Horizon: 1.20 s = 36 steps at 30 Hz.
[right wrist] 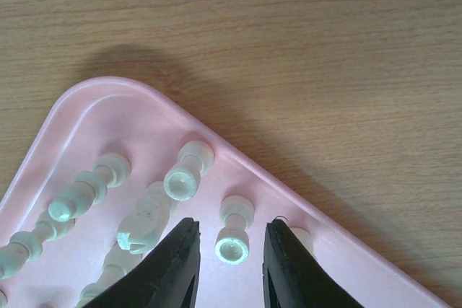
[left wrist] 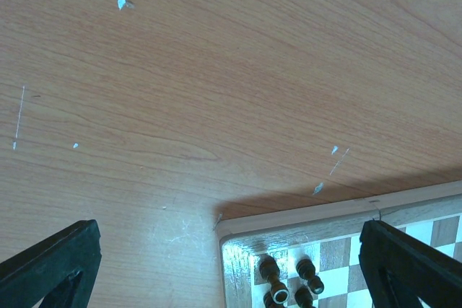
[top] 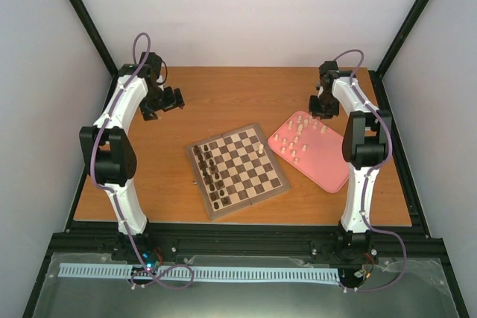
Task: Set up the chess pieces on the board
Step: Pick up the chess piece from the storage box.
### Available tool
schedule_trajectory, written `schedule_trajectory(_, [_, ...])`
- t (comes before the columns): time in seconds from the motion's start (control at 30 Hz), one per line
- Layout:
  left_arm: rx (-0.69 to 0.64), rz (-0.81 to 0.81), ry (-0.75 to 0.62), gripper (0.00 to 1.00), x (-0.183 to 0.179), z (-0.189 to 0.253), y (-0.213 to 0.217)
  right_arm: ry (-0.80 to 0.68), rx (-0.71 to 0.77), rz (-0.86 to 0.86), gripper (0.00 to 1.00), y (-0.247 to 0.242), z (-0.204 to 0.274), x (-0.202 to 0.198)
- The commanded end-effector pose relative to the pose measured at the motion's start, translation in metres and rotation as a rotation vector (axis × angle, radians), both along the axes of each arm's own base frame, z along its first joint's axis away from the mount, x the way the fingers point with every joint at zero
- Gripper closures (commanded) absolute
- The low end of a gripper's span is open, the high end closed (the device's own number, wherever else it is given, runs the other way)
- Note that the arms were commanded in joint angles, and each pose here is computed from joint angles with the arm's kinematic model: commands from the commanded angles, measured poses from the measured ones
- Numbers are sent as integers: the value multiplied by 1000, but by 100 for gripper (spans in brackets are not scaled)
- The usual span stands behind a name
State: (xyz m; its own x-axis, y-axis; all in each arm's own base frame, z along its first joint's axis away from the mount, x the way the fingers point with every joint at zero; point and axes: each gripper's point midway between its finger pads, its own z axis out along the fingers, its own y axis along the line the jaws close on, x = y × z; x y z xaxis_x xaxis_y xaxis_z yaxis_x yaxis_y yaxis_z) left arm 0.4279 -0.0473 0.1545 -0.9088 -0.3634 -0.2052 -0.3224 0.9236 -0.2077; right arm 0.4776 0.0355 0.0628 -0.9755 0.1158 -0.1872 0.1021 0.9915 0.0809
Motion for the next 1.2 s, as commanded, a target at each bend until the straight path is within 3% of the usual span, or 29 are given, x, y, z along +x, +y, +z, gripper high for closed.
schedule_trajectory(0.0, [-6, 0, -47, 0, -2, 18, -3, 20, -22, 22, 73, 5, 3, -10])
schedule_trajectory(0.1, [-3, 0, -45, 0, -4, 17, -2, 37, -42, 12, 65, 1, -2, -13])
schedule_trajectory(0.8, [-4, -4, -32, 0, -1, 11, -3, 92, -29, 17, 67, 4, -25, -11])
schedule_trajectory(1.03, [-4, -5, -27, 0, 0, 9, -3, 89, -27, 20, 77, 5, -26, -9])
schedule_trajectory(1.17, [-5, -6, -28, 0, 1, 8, -3, 86, -25, 20, 90, 5, -24, -9])
